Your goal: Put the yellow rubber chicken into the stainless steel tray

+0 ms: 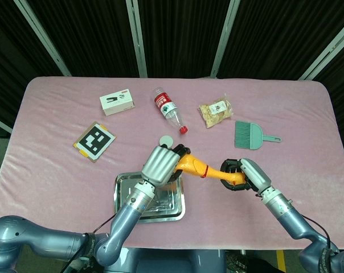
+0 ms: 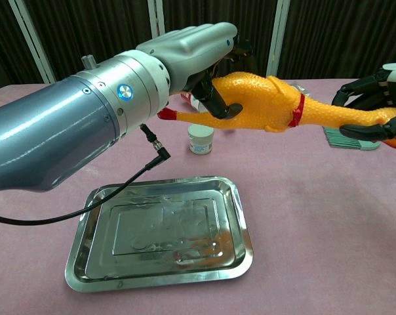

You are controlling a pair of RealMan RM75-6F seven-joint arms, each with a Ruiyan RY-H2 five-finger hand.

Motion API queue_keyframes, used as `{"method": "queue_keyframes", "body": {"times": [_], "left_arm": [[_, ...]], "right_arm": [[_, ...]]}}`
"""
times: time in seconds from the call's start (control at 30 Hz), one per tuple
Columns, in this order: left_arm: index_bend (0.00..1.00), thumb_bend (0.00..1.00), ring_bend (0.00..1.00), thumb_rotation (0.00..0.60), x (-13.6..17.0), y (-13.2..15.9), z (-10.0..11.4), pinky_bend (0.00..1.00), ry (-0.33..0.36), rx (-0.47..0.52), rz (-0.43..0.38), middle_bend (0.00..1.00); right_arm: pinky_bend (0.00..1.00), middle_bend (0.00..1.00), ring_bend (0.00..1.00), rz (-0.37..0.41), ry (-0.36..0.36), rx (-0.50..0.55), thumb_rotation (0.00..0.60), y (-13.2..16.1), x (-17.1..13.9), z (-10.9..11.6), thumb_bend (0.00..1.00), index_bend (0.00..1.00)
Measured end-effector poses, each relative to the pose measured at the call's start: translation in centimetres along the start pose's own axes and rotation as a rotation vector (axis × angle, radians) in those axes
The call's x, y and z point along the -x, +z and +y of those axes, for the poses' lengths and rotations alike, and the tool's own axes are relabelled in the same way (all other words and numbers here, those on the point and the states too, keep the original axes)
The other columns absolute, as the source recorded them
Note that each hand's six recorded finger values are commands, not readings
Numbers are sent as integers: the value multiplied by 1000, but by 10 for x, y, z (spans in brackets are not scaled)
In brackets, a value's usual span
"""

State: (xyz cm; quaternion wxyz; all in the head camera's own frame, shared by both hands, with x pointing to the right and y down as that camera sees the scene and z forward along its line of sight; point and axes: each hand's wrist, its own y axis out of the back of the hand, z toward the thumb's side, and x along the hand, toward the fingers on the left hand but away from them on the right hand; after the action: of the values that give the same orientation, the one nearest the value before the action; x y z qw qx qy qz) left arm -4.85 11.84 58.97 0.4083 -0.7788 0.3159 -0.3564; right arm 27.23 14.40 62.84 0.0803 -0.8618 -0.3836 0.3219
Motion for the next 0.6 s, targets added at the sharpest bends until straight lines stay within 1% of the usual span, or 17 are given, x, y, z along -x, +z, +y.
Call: {"method": "queue_keyframes", "body": {"times": [0.07, 0.1, 0.17, 0.2, 0.23, 0.27, 0.33, 0.43, 0.53, 0.6], "left_arm": [[749, 735, 713, 600, -1, 1, 1, 518, 13, 6, -3, 789], [700, 687, 675, 600, -1, 1, 0, 514, 19, 6, -5, 745], [558, 548, 572, 600, -1, 1, -1, 493, 19, 10, -7, 626], [458, 451, 499, 600, 0, 1, -2, 467, 16, 12, -10, 544], [362, 361, 429, 588, 1, 0, -2, 433, 12, 10, -11, 461], [308, 310, 385, 575, 1, -1, -2, 405, 8, 8, -12, 410], [175, 198, 274, 525, 3, -4, -2, 313, -2, 3, -11, 279], [91, 132, 189, 475, 5, -9, -1, 258, -19, -8, -4, 190], [61, 117, 161, 451, 7, -12, 0, 233, -37, -5, 3, 156], [59, 117, 161, 451, 8, -14, 2, 232, -40, -3, 5, 155]], "right_arm": [[864, 710, 700, 2, 0, 2, 600, 0, -1, 0, 766, 882], [864, 711, 700, 2, 0, 3, 600, 0, -1, 0, 766, 882], [864, 711, 700, 2, -2, 5, 600, 0, -1, 0, 767, 882], [864, 711, 700, 2, -3, 6, 600, -1, -1, 1, 767, 882], [864, 711, 700, 2, -4, 7, 600, -1, -1, 1, 768, 882], [865, 711, 701, 0, -6, 10, 600, -1, -1, 2, 769, 882], [865, 711, 701, -3, -9, 12, 600, -2, -1, 3, 772, 882], [864, 712, 701, -4, -16, 18, 600, -3, 0, 6, 775, 883], [864, 712, 701, -4, -20, 18, 600, -3, 2, 7, 776, 884], [864, 712, 702, -3, -19, 18, 600, -2, 2, 8, 778, 884]]}}
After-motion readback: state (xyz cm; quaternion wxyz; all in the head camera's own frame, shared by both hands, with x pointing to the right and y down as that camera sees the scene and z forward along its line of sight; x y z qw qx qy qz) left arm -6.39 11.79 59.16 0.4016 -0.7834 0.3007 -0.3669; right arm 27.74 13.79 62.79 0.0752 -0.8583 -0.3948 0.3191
